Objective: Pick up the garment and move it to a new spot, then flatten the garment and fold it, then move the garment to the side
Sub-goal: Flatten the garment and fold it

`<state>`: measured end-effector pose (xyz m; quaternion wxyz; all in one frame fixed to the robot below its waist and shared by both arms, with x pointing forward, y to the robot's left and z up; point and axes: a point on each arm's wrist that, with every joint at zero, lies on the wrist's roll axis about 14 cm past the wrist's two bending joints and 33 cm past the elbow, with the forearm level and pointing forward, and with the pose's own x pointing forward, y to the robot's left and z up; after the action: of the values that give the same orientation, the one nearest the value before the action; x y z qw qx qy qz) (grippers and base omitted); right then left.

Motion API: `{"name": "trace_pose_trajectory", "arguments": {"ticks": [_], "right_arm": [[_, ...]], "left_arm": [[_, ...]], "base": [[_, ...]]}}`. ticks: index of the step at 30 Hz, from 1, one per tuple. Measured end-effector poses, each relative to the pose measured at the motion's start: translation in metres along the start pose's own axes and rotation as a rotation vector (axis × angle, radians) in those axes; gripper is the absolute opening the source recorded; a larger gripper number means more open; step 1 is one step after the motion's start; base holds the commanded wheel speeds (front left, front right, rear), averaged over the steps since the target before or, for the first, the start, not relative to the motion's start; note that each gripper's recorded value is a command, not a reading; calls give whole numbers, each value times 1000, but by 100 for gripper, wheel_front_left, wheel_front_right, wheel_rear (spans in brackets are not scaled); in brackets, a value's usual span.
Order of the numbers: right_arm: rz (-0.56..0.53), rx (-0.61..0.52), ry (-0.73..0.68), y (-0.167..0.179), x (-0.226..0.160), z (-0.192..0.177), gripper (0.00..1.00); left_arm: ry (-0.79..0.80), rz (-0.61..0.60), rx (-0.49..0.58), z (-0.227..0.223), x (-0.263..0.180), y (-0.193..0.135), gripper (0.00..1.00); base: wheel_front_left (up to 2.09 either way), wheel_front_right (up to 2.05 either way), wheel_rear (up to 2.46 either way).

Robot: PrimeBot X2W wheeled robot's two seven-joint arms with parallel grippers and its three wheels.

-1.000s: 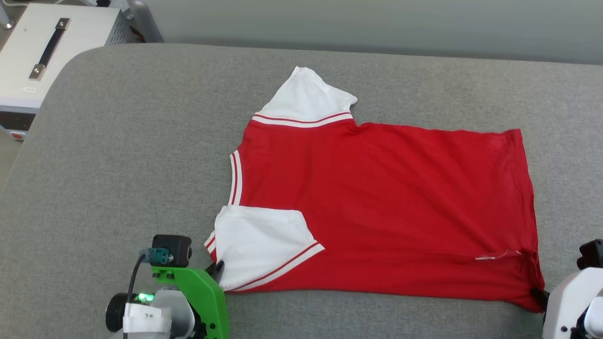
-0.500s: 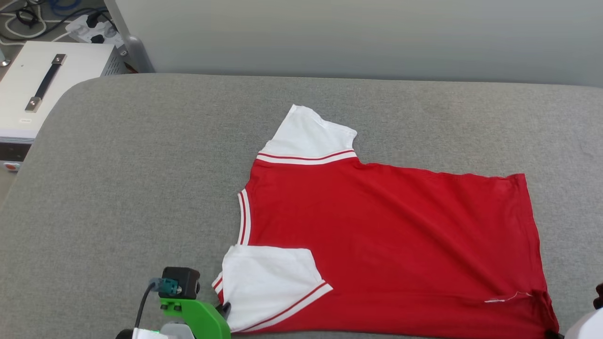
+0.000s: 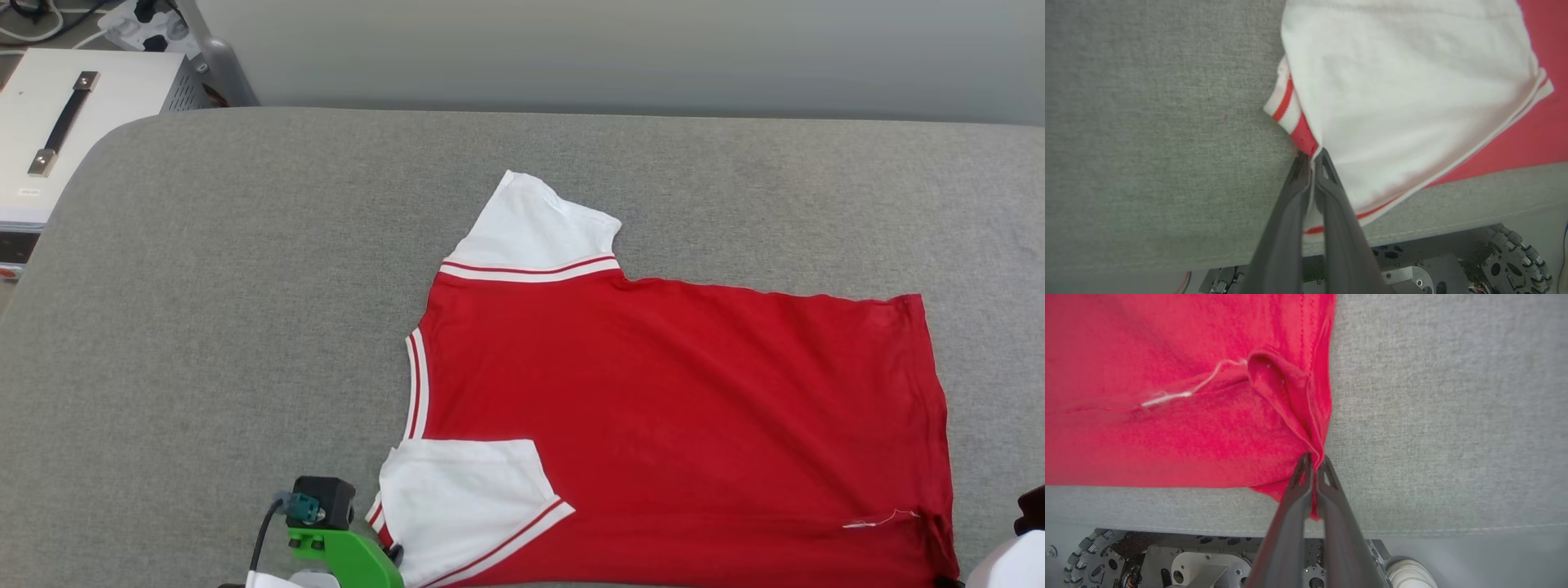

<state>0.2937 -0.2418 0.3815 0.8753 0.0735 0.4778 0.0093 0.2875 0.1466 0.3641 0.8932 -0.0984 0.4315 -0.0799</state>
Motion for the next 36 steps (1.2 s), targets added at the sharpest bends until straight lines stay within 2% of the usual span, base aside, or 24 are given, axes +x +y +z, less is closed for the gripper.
{"name": "trace_pose_trajectory", "arguments": {"ticks": [4,5,6,14,22,26,32,36], "right_arm": [[3,-7,11,0,7,-1,0],[2,-9,8,0,8,0,31],[2,-9,0,0,9,1,100],[23,-28,-148,6,1,32,100],[93,-80,-498,29,-35,99,100],[181,-6,-704,48,-56,129,100],[204,-49,-911,59,-76,148,100],[191,-84,-1000,62,-81,152,100]], "left_arm": [[5,0,1,-1,5,2,0],[2,2,1,0,6,2,73],[-4,2,2,0,6,2,100],[-157,10,31,29,3,2,100],[-549,-19,111,109,-25,-6,100],[-715,-18,144,137,-42,-10,100],[-900,-38,145,174,-68,-26,100],[-956,-48,138,173,-76,-30,100]], "base": [[0,0,0],[0,0,0],[0,0,0],[0,0,0],[0,0,0],[0,0,0],[0,0,0],[0,0,0]]}}
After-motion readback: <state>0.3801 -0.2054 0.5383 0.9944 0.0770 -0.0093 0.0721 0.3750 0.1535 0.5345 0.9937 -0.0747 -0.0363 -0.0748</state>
